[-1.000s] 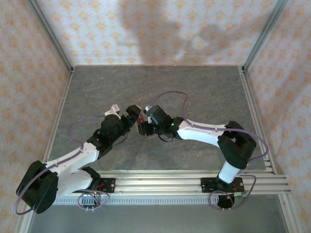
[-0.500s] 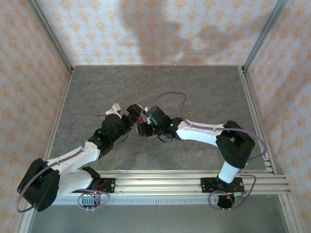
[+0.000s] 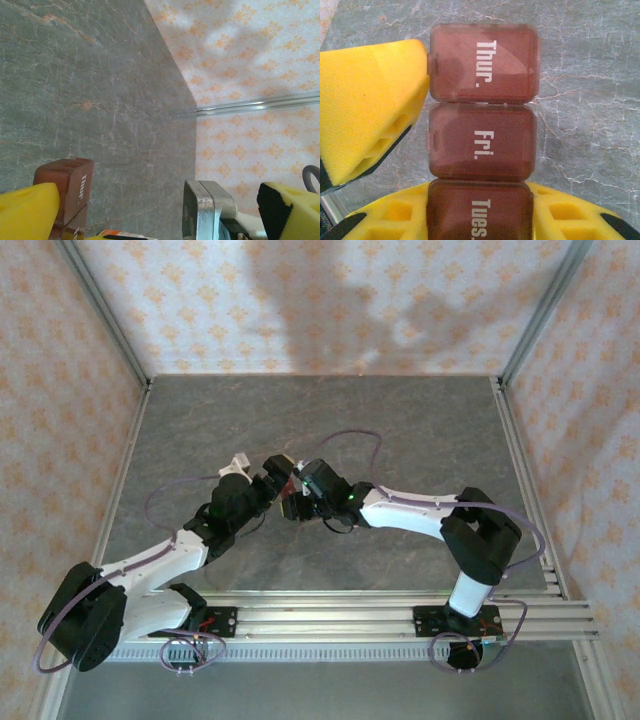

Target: Sort the pills into containers

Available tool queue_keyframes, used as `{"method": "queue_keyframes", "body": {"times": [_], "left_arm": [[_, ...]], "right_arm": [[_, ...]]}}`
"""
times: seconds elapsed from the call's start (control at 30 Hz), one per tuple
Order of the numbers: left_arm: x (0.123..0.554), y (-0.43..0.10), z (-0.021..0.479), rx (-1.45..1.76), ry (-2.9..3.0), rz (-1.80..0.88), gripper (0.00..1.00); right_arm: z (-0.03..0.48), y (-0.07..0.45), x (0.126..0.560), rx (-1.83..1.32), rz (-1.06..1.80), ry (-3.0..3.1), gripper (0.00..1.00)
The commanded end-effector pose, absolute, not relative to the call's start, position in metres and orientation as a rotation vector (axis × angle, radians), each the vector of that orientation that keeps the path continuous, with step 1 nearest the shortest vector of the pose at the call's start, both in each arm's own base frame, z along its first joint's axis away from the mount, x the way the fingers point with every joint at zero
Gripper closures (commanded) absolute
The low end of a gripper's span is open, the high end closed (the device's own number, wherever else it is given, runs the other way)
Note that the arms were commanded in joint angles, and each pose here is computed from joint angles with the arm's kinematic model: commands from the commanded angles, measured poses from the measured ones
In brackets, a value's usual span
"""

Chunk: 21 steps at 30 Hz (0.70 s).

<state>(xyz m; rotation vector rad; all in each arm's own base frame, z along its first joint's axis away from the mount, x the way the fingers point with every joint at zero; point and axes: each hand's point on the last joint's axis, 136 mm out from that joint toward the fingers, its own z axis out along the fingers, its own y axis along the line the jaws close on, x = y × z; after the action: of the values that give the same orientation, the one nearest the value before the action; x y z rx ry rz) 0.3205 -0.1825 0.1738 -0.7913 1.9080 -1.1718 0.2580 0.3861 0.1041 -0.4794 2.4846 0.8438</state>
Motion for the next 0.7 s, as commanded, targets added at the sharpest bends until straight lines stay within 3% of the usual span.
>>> {"method": "queue_keyframes", "body": {"times": [0.0, 0.67], "left_arm": [[0.326, -0.199, 0.208, -0.740, 1.829, -1.270, 0.00], [0.332, -0.198, 0.229, -0.788, 1.688, -1.358, 0.00]], "right_arm": [[0.117, 0.404, 0.257, -0.510, 0.894, 2.440, 0.61], [0.105, 0.395, 0.256, -0.507, 0.848, 2.456, 0.61]]}}
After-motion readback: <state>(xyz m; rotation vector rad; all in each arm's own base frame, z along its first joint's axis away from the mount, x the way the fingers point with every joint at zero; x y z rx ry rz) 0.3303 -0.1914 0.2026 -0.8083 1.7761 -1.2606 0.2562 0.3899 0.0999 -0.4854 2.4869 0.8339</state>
